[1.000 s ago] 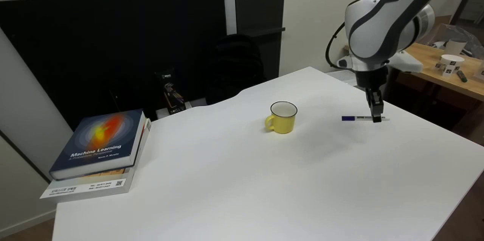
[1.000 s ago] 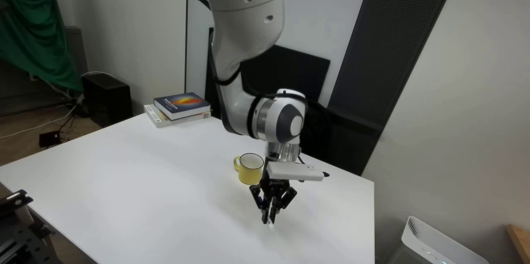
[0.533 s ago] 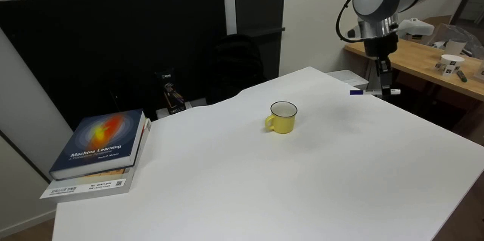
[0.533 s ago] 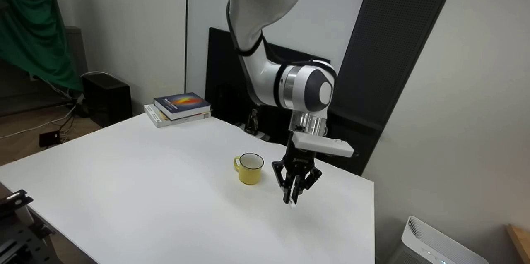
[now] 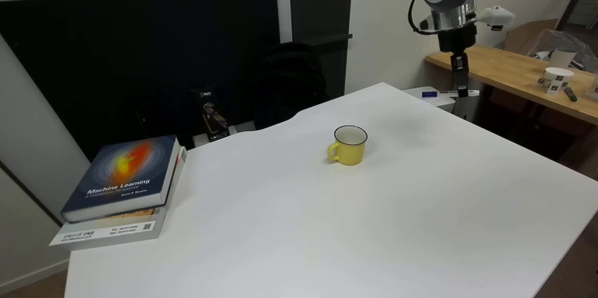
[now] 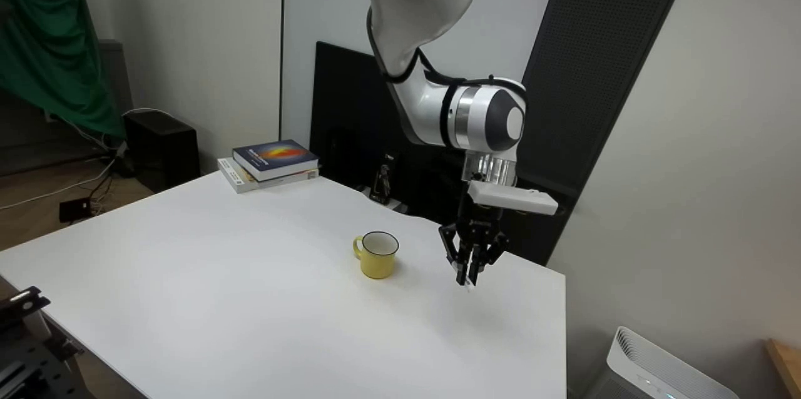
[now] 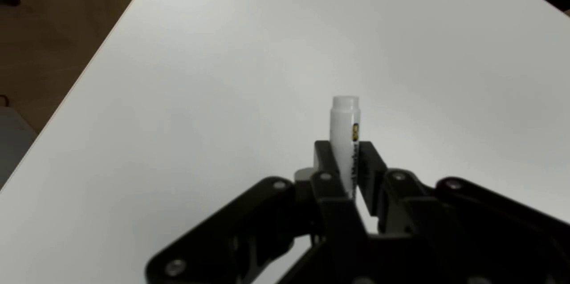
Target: Pick up the marker and put it inside the yellow cup
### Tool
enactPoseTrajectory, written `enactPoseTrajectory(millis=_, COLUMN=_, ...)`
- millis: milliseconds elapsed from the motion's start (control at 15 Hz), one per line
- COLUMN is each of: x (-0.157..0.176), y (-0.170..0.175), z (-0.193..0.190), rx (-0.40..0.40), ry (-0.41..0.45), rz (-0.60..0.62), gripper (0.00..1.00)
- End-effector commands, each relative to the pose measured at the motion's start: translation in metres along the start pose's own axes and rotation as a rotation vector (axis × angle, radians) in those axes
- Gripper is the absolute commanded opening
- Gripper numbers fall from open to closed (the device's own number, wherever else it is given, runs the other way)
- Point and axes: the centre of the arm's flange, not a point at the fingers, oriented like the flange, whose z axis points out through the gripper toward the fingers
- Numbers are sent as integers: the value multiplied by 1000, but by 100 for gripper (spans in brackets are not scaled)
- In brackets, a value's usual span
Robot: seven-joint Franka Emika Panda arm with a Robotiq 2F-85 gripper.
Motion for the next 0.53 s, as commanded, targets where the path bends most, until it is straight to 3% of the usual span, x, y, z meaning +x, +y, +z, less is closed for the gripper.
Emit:
enactPoseTrajectory(millis=0, x=40, y=33, z=-11, rx=-8, ry=-5, rz=-2, gripper=4)
enactPoseTrajectory(millis=467, x=102, y=32, z=-21, rx=-3, ry=-12, rz=-87, gripper=4)
